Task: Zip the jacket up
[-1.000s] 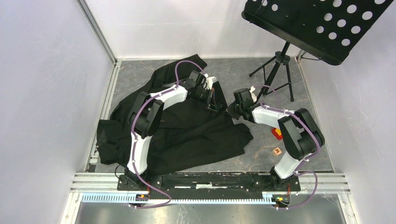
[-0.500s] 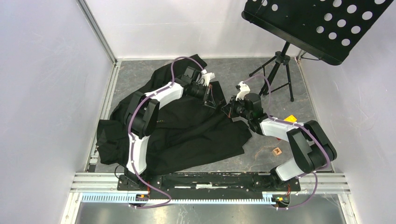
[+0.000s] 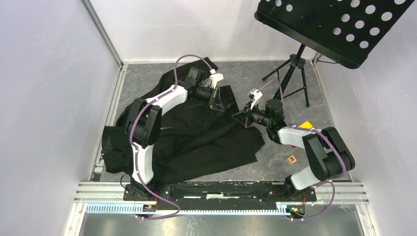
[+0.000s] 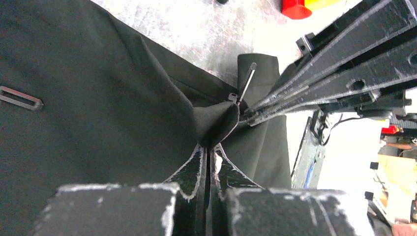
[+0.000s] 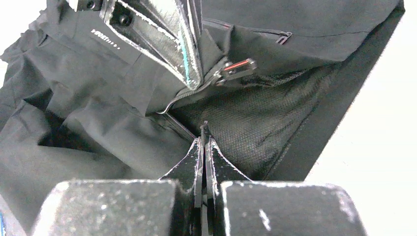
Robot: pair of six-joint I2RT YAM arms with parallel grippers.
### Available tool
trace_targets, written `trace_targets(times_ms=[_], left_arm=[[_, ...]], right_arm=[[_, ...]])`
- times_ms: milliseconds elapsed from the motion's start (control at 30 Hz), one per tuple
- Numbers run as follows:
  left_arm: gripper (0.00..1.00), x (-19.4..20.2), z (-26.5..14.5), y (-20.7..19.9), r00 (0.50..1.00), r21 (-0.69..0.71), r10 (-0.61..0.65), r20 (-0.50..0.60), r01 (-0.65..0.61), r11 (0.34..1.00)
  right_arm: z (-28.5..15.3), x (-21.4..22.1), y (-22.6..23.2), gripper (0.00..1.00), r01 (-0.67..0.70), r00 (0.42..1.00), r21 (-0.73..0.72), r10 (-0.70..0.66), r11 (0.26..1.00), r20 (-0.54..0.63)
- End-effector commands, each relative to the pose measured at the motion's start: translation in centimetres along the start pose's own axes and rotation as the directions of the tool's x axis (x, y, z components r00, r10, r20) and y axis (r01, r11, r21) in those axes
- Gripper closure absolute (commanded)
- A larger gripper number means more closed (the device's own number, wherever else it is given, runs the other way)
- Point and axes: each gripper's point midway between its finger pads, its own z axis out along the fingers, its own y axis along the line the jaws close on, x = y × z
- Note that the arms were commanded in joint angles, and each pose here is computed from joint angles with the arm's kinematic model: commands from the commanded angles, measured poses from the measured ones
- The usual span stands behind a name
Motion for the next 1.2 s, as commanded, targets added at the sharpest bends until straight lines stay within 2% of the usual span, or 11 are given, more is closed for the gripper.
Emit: trace_targets(times_ms=[0,100,200,300,433,733,1167], left_arm=[[0.98,-1.3,-1.5,-2.8,0.983,0.069,0.165,0.083,-0.171,0.983],[0.98,-1.4,-1.3,-3.1,0.977,0.097,0.179,0.113,-0.19,0.977],[0.98,-1.4,-1.1,-3.5,0.974,0.128,0.184,0.132,-0.201,0.971],[0.98,-1.1,-1.2,-4.1,0.969,0.161,0.204,0.141,-0.226,0.961],[0.98,-0.4,-1.3,-4.8,0.965,0.209,0.219,0.143,-0.246,0.946],[0.98,0.0,-2.4,-5.5,0.967,0.321,0.209,0.149,-0.247,0.914],[0.98,0.5,-2.0,-5.3,0.979,0.369,0.163,0.122,-0.197,0.908]], right_arm=[[0.1,-1.8,1.7,1.0,0.032,0.999,-0.125,-0.026,0.992,0.047],[0.1,-1.5,1.7,1.0,-0.016,0.999,-0.145,0.02,0.989,0.026],[-0.1,-2.4,3.0,1.0,-0.058,0.995,-0.209,0.073,0.976,0.064],[0.3,-2.7,3.2,1.0,-0.089,0.994,-0.257,0.103,0.962,0.041],[0.0,-3.3,3.6,1.0,-0.103,0.989,-0.306,0.131,0.946,0.073],[-0.7,-2.5,3.1,1.0,-0.101,0.989,-0.309,0.13,0.946,0.075],[-1.0,-2.7,3.6,1.0,-0.092,0.987,-0.351,0.132,0.932,0.093]])
